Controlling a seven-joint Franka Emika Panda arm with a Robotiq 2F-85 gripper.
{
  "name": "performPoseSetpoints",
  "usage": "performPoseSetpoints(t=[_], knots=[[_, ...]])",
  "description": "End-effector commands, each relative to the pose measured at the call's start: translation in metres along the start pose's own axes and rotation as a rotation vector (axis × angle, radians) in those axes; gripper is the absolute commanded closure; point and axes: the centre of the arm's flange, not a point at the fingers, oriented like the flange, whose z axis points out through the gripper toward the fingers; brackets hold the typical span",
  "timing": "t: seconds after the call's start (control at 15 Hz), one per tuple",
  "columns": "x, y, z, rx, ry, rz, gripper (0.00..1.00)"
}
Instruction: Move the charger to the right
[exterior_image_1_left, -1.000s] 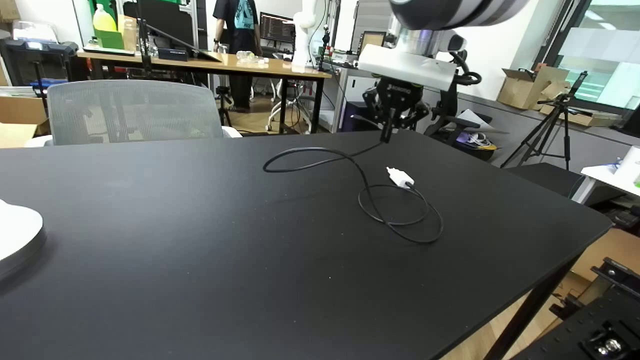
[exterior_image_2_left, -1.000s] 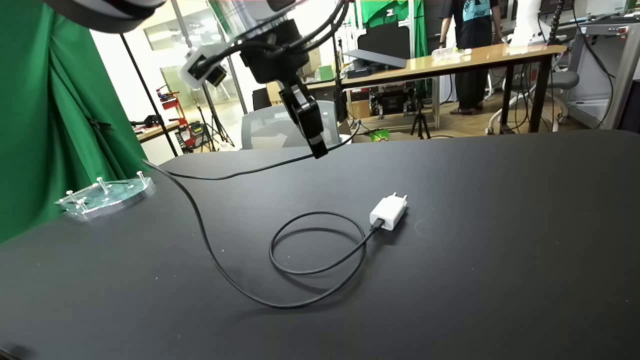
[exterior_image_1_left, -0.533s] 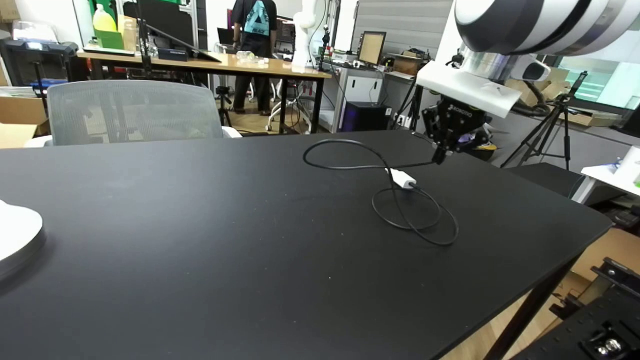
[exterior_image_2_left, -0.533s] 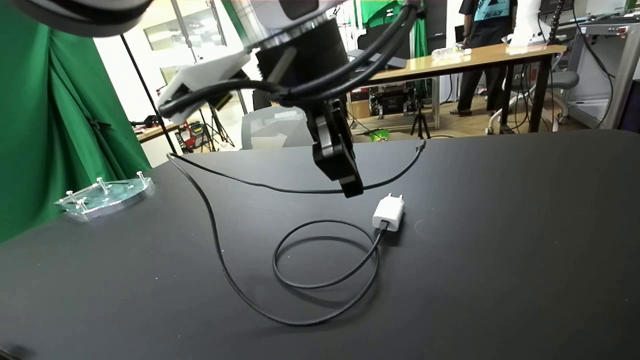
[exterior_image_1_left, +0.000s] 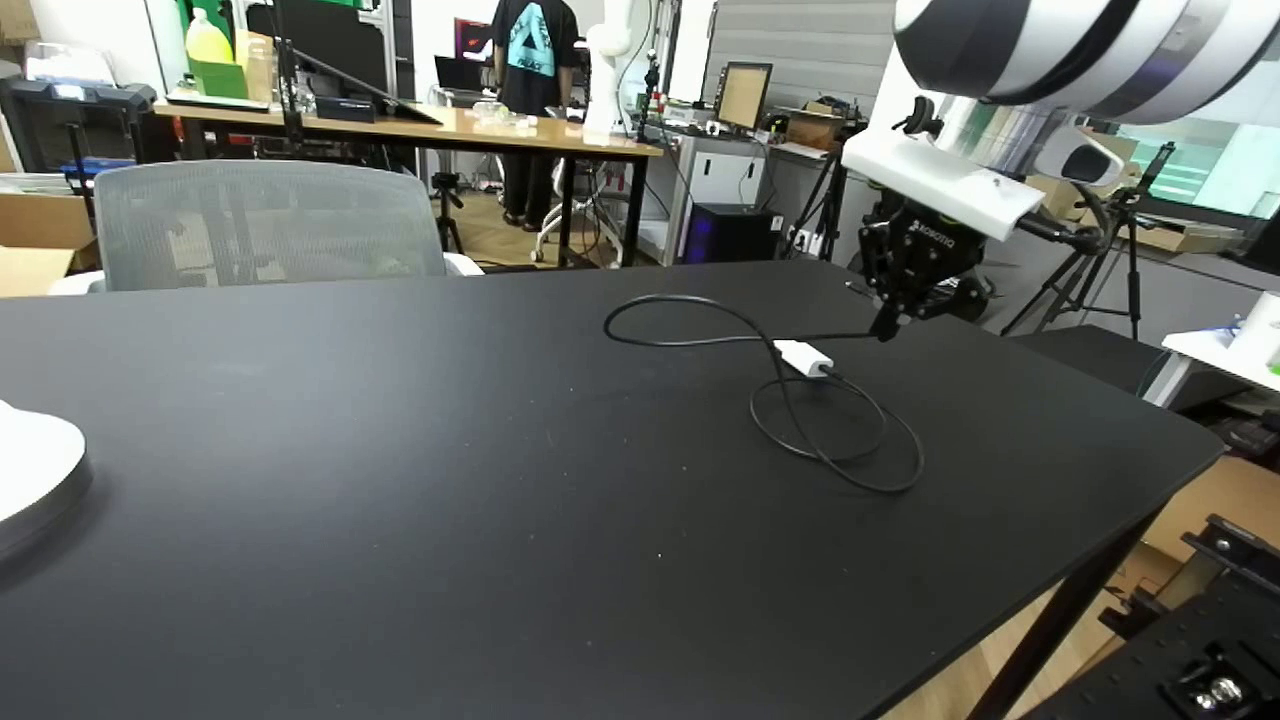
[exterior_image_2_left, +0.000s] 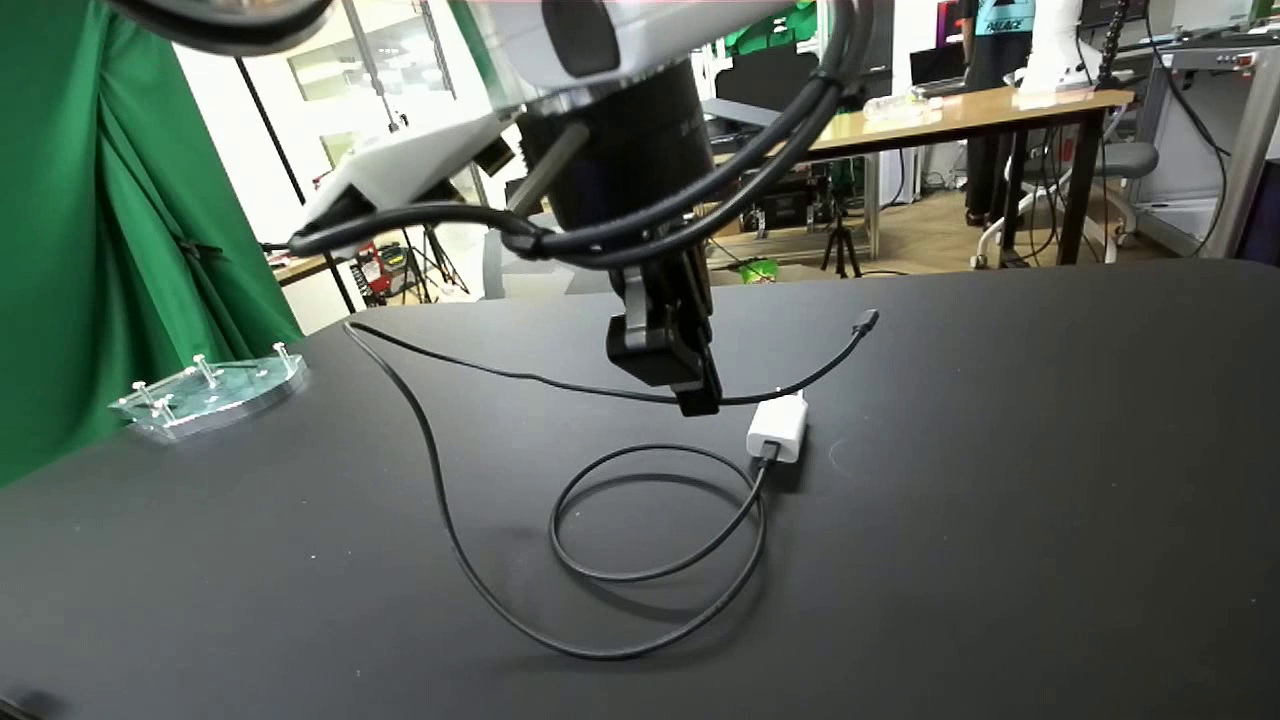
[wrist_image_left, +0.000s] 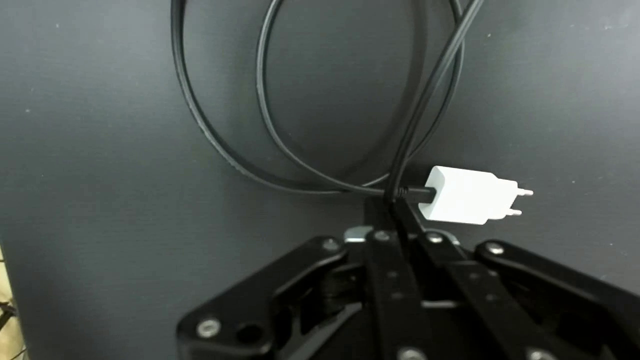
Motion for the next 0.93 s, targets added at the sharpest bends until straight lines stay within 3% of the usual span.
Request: performPoseSetpoints(t=[0.0, 0.2, 0.87], knots=[[0.021, -0.012, 0.023, 0.044, -0.062, 0.029, 0.99], [0.036, -0.021, 0.035, 0.047, -0.033, 0.036, 0.99], [0.058, -0.014, 0.087, -0.054, -0.074, 0.019, 0.99]])
